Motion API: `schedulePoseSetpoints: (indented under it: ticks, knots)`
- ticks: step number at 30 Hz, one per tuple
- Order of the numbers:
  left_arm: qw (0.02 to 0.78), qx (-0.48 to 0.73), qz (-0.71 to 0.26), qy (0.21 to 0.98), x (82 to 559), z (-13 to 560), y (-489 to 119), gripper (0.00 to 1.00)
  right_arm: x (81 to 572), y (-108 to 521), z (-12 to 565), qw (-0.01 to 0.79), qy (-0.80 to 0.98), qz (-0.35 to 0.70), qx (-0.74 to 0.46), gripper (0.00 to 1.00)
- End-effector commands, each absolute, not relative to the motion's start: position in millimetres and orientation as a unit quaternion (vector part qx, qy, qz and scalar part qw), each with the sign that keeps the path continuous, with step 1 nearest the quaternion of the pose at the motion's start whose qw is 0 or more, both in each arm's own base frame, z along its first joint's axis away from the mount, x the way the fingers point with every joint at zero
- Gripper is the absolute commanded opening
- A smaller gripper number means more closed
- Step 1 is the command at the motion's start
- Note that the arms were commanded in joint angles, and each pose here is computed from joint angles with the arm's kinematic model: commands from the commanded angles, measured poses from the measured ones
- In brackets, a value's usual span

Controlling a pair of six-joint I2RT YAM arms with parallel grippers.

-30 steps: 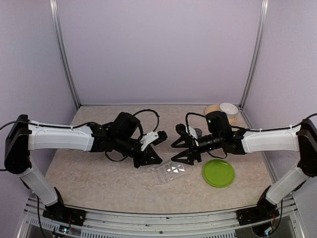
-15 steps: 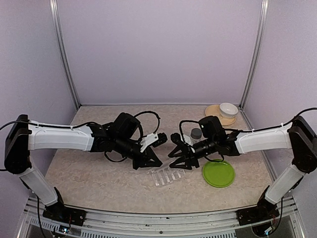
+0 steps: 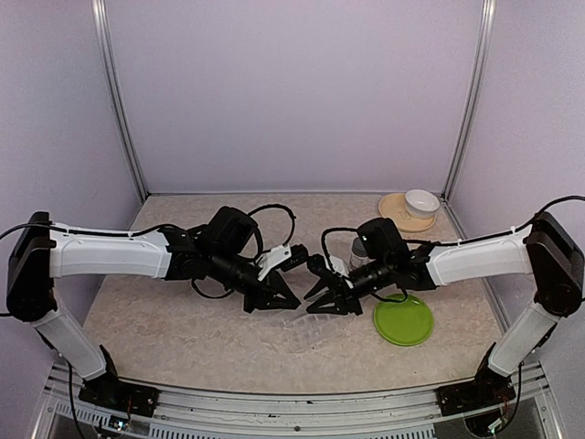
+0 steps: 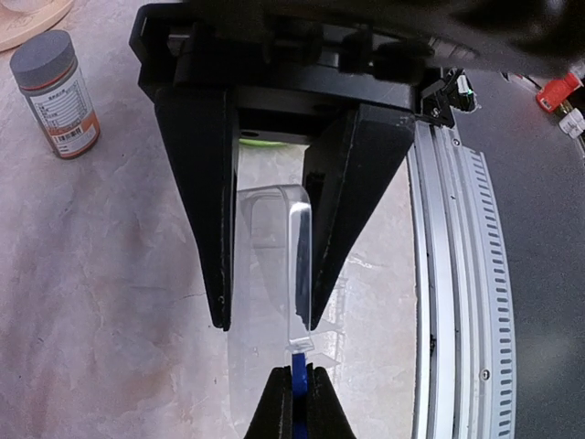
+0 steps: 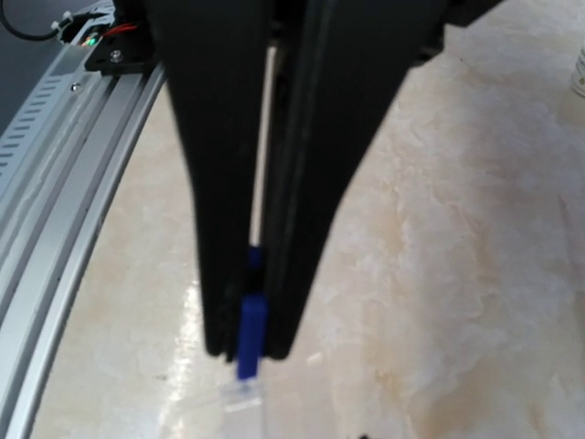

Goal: Sort the pills into containers
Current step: Pass from the left arm to the right

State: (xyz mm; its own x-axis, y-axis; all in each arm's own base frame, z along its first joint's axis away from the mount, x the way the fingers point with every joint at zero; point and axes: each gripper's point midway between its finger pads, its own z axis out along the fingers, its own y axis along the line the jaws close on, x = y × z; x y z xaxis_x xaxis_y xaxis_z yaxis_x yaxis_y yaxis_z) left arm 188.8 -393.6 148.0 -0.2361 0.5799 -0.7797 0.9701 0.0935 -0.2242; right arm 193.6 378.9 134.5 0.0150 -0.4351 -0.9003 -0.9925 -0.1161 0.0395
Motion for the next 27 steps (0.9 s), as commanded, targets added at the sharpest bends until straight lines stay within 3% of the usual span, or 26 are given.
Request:
schedulePoseSetpoints:
  ticks: [1,10,17,21,27]
  knots:
    - [0.281,0.563,-0.390,0.672,191,174,-396,0.00,187,383,141,0.348,0.559,0.404,-0.635,0.28]
    - [0.279,0.561,-0.392,0.673,191,173,-395,0.02,188,383,142,0.356,0.563,0.393,-0.634,0.13]
    - [0.281,0.557,-0.392,0.677,193,172,-394,0.10,188,383,149,0.362,0.562,0.392,-0.632,0.03]
    - [0.287,0.551,-0.393,0.677,196,175,-393,0.27,188,383,152,0.366,0.562,0.391,-0.630,0.00]
    - [0.331,0.519,-0.388,0.686,213,192,-384,0.71,195,381,161,0.386,0.570,0.379,-0.618,0.00]
